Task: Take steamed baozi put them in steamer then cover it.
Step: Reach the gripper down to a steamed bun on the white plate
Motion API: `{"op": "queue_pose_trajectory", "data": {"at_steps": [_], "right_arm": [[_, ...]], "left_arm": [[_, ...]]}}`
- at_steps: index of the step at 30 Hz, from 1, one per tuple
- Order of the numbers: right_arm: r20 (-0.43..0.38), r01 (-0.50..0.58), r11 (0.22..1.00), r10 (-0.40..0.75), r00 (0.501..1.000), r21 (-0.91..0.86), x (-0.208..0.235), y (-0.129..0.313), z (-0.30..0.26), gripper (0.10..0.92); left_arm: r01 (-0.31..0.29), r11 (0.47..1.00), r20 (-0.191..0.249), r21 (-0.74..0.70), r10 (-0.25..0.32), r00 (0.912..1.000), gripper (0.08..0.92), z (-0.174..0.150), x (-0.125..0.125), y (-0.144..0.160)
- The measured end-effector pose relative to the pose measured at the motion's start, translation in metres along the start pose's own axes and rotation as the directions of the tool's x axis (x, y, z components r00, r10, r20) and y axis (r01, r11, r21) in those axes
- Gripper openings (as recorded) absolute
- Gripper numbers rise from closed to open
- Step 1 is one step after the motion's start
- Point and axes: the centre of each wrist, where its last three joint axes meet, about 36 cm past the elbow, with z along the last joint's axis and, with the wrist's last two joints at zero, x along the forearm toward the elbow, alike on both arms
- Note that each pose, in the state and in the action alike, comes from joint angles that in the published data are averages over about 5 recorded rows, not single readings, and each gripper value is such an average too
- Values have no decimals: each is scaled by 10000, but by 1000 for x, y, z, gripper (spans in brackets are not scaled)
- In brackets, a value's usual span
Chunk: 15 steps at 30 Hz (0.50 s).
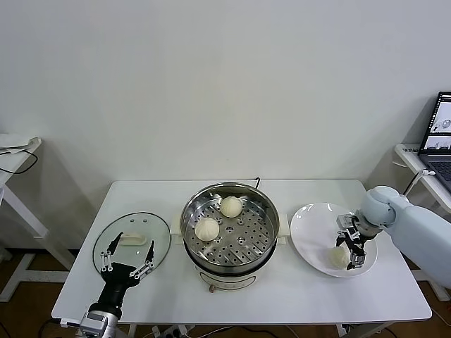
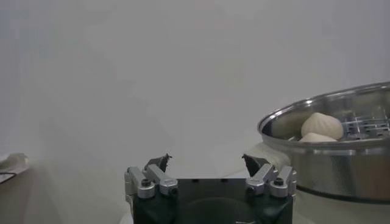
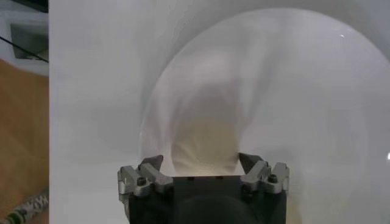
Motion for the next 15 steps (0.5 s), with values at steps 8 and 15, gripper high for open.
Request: {"op": "queue_pose_trajectory", "data": {"at_steps": [8, 15], "right_arm": [[48, -73, 10000, 73, 10000, -47, 1, 1, 3, 628], [171, -191, 9998, 192, 9997, -73, 20, -1, 5, 628]], "left_arm": [[4, 10000, -3, 2, -4, 10000, 823, 0, 0, -1], [2, 10000, 61, 1, -2, 10000, 823, -3, 0, -2]]}}
